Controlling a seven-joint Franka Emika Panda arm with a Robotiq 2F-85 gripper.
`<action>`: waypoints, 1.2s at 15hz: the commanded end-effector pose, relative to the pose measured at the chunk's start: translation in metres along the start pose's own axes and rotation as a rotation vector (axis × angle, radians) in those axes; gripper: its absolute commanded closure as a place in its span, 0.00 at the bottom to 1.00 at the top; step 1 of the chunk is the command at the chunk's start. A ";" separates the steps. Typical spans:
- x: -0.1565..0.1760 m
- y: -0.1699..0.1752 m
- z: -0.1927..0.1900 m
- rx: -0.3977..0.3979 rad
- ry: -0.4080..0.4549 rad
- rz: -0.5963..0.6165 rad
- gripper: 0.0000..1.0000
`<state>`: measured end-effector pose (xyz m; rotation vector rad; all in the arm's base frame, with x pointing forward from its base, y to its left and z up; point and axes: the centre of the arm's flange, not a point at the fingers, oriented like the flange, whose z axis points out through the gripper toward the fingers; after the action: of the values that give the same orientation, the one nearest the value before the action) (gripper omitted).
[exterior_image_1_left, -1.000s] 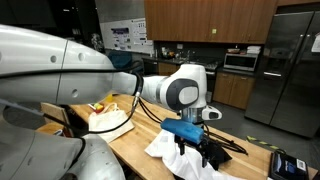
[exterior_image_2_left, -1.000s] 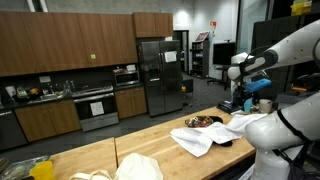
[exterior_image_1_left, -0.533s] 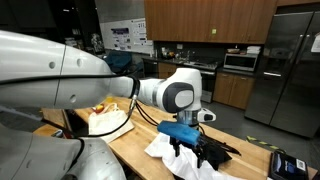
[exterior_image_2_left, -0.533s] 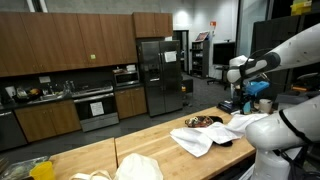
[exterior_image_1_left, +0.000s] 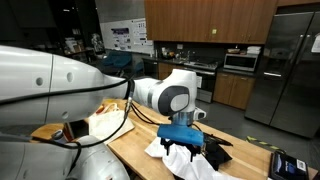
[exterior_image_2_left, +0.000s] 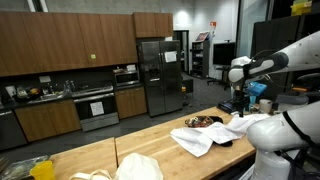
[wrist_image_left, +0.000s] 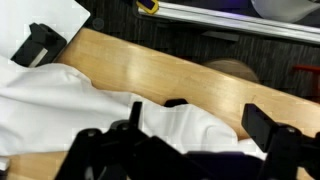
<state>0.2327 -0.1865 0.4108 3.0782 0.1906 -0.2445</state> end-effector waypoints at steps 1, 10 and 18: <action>-0.005 -0.018 0.004 0.025 0.019 -0.201 0.00; 0.054 -0.052 0.050 -0.204 0.042 -0.518 0.00; 0.069 -0.045 0.017 -0.094 0.031 -0.556 0.00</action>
<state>0.2885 -0.1481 0.3867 2.8455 0.9847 -0.2076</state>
